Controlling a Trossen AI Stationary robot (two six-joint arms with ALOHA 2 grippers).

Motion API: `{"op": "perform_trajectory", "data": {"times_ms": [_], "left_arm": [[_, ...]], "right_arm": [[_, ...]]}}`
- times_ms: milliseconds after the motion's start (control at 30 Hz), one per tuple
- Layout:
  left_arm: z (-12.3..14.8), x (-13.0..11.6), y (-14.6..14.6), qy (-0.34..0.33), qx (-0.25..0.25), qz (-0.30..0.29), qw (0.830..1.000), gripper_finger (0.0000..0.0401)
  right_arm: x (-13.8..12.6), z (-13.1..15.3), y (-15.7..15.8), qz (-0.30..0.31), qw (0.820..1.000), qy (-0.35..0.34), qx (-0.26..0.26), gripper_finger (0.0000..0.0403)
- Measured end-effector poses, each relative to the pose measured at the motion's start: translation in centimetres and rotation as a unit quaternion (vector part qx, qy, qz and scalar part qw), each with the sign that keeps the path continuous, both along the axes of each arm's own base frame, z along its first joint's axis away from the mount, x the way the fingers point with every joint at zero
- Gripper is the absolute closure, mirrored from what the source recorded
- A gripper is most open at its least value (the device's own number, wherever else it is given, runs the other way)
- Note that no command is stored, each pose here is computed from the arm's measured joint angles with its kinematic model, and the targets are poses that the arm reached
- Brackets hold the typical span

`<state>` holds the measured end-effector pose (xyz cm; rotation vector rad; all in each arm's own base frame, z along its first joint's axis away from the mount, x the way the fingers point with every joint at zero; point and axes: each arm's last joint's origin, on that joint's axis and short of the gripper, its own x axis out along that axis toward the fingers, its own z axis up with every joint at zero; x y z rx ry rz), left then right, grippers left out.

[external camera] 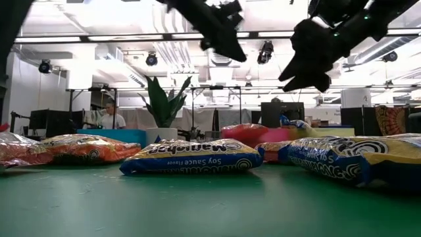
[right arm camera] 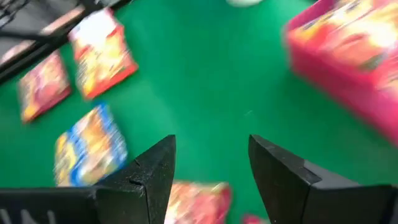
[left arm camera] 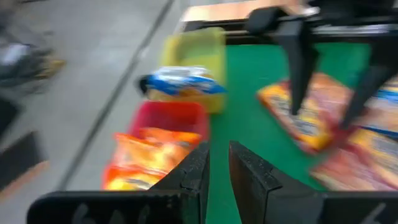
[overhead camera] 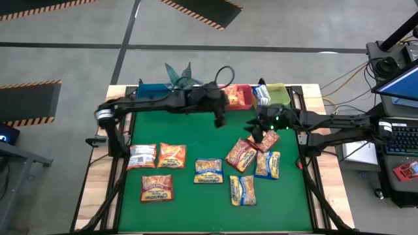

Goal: Sort Maruchan noodles
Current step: Put the red noodle pack into the blue bin

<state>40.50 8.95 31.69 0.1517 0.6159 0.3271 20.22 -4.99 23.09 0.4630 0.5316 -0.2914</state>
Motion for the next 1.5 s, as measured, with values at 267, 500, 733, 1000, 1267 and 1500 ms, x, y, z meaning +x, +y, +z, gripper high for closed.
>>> {"op": "perform_trajectory", "data": {"times_ms": [267,500,733,1000,1267,1500], "left_arm": [[-2.2,-5.0,-4.7,-0.041,-0.029,-0.065,0.997,0.0359],[-4.5,-6.9,-6.9,-0.083,-0.037,-0.086,0.992,0.0359],[-5.4,-7.1,-7.3,-0.076,-0.041,-0.091,0.992,0.0359],[-5.5,-7.1,-7.3,-0.072,-0.043,-0.089,0.992,0.0359],[-5.5,-7.2,-7.3,-0.066,-0.042,-0.090,0.993,0.0359],[-5.7,-8.6,-7.4,-0.016,-0.089,-0.060,0.994,0.0359]], "right_arm": [[0.7,-1.6,4.2,0.090,0.989,0.032,0.109,0.0220],[1.7,-2.8,6.8,0.096,0.969,0.115,0.197,0.0220],[2.1,-3.9,8.1,0.072,0.932,0.293,0.203,0.0220],[3.0,-6.7,8.2,0.069,0.904,0.375,0.193,0.0220],[7.6,-7.6,6.9,0.077,0.965,0.234,0.085,0.0221],[8.5,-3.5,6.7,0.128,0.986,0.107,-0.008,0.0221]]}}
